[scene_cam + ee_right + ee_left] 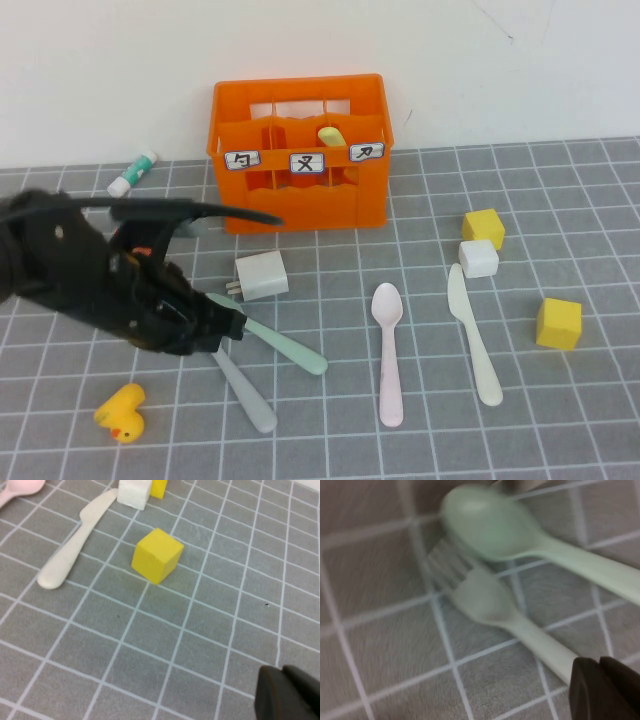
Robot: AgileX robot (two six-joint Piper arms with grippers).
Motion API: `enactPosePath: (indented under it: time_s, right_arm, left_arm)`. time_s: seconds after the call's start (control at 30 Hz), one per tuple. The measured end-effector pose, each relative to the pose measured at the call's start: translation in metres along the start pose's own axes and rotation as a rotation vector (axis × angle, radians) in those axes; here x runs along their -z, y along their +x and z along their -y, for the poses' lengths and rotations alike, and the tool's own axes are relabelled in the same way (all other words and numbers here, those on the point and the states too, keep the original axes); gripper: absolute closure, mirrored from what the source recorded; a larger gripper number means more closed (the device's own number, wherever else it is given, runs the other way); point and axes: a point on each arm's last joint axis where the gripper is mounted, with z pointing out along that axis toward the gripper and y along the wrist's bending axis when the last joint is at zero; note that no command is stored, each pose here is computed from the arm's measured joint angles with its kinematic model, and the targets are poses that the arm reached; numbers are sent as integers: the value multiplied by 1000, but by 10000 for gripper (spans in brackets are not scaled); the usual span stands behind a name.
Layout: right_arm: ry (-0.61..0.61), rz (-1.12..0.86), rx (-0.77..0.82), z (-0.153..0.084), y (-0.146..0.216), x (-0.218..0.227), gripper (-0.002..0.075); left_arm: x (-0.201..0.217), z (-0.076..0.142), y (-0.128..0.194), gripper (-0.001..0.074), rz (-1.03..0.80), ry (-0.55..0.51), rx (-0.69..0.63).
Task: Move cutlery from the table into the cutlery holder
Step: Pick up the fork
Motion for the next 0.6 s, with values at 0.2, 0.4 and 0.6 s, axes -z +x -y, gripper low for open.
enactPosePath:
  time_s: [0.2, 0.4, 0.6]
  right_arm:
    - [-1, 0, 1, 0, 0, 0, 729]
    - [-3, 2, -4, 0, 0, 0, 729]
    - [-3, 2, 5, 0, 0, 0, 729]
  left_arm:
    - [21, 10, -15, 735, -65, 21, -189]
    - [31, 14, -18, 735, -116, 53, -557]
    - [22, 9, -16, 735, -164, 80, -995]
